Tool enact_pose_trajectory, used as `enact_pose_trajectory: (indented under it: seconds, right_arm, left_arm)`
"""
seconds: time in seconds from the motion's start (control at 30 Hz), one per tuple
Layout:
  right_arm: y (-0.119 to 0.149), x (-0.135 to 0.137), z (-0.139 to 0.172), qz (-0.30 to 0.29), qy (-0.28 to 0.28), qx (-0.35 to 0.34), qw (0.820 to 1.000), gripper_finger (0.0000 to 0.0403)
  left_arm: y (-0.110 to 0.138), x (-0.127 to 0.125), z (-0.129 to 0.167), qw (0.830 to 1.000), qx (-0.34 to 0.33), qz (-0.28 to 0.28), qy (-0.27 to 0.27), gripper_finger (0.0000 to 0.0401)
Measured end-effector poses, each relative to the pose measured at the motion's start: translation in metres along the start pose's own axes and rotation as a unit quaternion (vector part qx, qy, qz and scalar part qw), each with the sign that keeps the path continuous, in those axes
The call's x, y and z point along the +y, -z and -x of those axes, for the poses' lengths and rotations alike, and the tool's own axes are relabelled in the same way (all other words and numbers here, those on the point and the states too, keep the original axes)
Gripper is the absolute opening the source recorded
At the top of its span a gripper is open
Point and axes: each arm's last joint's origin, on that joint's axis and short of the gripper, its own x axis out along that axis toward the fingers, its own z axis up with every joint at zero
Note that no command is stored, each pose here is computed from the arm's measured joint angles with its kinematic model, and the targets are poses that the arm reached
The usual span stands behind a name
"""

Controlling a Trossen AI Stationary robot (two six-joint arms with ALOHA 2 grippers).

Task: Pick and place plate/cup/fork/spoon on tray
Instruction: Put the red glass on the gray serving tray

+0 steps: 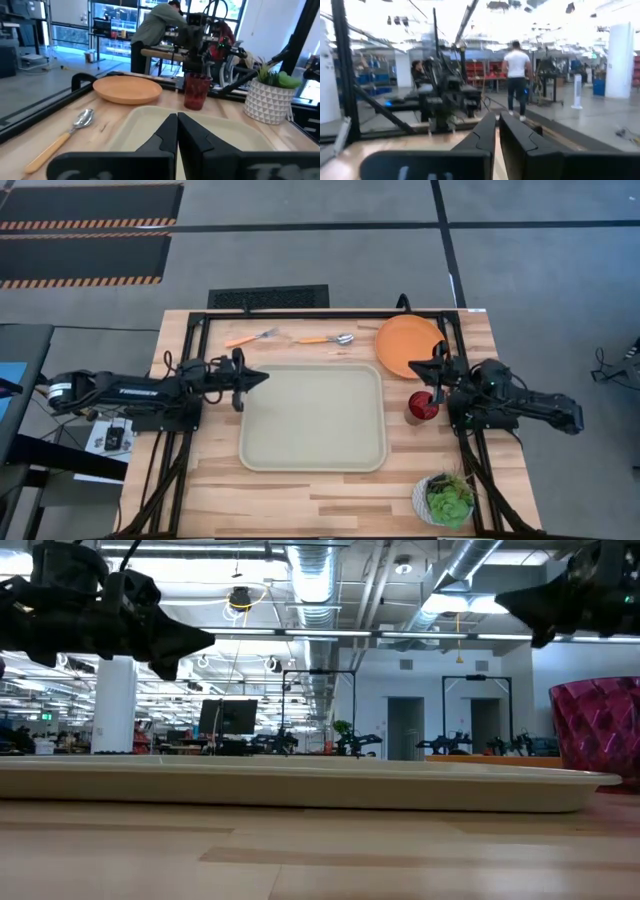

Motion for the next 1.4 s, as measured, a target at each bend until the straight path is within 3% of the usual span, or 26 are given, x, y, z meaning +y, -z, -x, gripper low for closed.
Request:
enact_pose_trajectory:
  seconds: [0.13,0.37,0.47,0.6,0.83,1.07,1.17,1.27,1.4]
  right_arm:
    - [0.000,0.001,-0.005,0.007,0.032,0.052,0.998,0.0010]
    - [-0.018,0.013,-0.027,-0.023,0.053,0.178,0.982,0.0017]
    - [-0.026,0.023,-0.039,-0.026,0.063,0.252,0.965,0.0013]
    - [-0.034,0.039,-0.052,-0.053,0.083,0.347,0.933,0.0021]
    - [-0.049,0.077,-0.063,-0.117,0.111,0.495,0.854,0.0087]
    - [-0.052,0.108,-0.055,-0.117,0.199,0.618,0.751,0.0160]
    - [-0.045,0.118,-0.050,-0.104,0.227,0.653,0.715,0.0182]
    - [-0.037,0.125,-0.047,-0.089,0.241,0.672,0.694,0.0191]
    - [-0.029,0.130,-0.049,-0.071,0.246,0.682,0.685,0.0187]
  left_arm:
    - [0.001,0.001,-0.004,1.000,-0.012,0.006,-0.007,0.0000]
    - [0.008,0.005,-0.009,1.000,-0.003,0.002,-0.030,0.0000]
    - [0.010,0.005,-0.011,1.000,-0.001,0.005,-0.030,0.0000]
    - [0.012,0.006,-0.012,1.000,0.000,0.002,-0.031,0.0000]
    - [0.013,0.006,-0.013,1.000,0.001,0.001,-0.031,0.0000]
    - [0.013,0.006,-0.013,1.000,0.001,0.000,-0.031,0.0000]
    - [0.013,0.006,-0.013,0.999,0.005,-0.005,-0.031,0.0000]
    - [0.014,0.006,-0.013,0.999,0.007,-0.008,-0.032,0.0000]
    - [0.014,0.006,-0.013,0.999,0.009,-0.008,-0.032,0.0000]
